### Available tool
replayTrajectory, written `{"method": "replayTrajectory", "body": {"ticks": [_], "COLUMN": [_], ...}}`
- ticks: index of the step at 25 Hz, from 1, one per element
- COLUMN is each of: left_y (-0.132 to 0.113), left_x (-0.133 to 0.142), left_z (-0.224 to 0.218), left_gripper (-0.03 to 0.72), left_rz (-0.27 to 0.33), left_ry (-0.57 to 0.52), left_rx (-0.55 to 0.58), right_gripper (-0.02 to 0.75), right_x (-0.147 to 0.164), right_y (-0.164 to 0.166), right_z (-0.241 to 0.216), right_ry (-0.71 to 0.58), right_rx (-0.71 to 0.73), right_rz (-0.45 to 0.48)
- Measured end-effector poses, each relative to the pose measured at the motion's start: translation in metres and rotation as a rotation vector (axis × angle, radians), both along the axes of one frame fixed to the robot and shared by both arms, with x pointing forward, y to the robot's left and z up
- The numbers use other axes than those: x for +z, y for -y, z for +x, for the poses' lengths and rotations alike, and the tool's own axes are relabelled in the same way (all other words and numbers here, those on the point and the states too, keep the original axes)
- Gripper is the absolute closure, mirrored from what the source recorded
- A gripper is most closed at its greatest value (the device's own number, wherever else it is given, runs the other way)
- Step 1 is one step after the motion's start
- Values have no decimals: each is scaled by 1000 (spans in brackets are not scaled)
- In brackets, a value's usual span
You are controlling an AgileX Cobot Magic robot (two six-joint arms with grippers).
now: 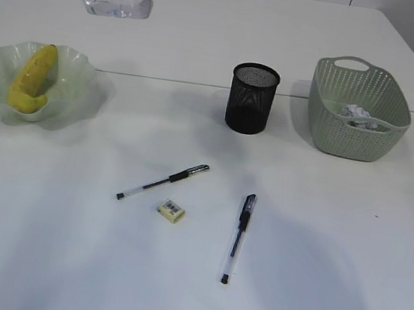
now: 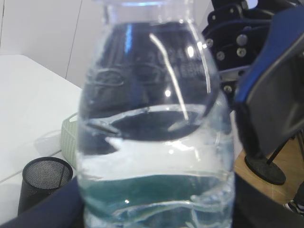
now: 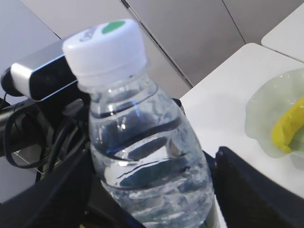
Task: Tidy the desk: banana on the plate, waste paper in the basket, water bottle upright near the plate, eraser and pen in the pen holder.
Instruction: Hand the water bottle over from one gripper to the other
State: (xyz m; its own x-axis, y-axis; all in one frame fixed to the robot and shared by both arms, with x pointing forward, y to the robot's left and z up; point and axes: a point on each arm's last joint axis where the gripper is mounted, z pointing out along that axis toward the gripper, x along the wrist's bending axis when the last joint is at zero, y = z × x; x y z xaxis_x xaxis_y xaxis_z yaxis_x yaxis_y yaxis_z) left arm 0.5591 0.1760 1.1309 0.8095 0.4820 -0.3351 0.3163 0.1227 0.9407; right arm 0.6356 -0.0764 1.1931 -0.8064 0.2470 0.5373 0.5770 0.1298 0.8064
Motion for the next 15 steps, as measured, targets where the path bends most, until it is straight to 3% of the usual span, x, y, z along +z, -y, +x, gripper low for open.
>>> {"method": "replayTrajectory", "body": {"ticks": [15], "left_y": [-2], "left_x": [-1], "left_z": [3], "left_gripper": [300], "left_rz": [6], "left_ry": [-5], "left_rx": [42], "right_gripper": [148], "right_x": [3], "right_y": [0], "right_z": [2], "right_ry": [14], "right_rx": [-19], "right_rz": [32]}}
